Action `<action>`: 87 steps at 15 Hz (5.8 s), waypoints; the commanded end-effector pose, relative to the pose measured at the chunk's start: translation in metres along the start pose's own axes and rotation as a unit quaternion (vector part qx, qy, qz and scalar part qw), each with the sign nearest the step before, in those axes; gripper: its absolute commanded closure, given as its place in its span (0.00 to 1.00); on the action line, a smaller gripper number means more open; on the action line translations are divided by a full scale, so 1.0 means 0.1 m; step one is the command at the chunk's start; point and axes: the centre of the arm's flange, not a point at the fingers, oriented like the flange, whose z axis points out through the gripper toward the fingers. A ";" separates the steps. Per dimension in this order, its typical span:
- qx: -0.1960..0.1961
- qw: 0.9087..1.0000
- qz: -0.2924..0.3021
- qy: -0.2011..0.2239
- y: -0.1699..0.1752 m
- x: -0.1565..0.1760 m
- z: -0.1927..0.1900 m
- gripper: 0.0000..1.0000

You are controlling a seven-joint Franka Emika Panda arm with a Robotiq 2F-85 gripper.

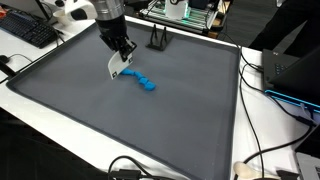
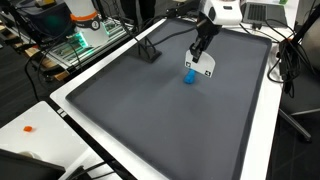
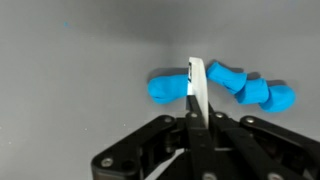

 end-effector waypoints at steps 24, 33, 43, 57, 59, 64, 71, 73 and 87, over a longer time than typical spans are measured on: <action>-0.019 0.998 -0.042 -0.033 0.12 -0.09 0.64 0.99; 0.001 0.999 -0.020 -0.034 0.18 -0.38 0.62 0.99; -0.001 1.000 0.005 -0.030 0.18 -0.53 0.25 0.99; 0.118 0.947 0.297 -0.031 0.31 -1.22 -0.47 0.99; 0.126 0.936 0.327 -0.034 0.31 -1.38 -0.48 0.99; 0.134 0.908 0.394 -0.042 0.28 -1.72 -0.40 0.99; 0.155 0.862 0.479 -0.060 0.18 -2.09 -0.13 0.99; 0.157 0.851 0.497 -0.059 0.17 -2.17 -0.05 0.99; 0.175 0.786 0.591 -0.045 0.29 -2.53 0.49 0.99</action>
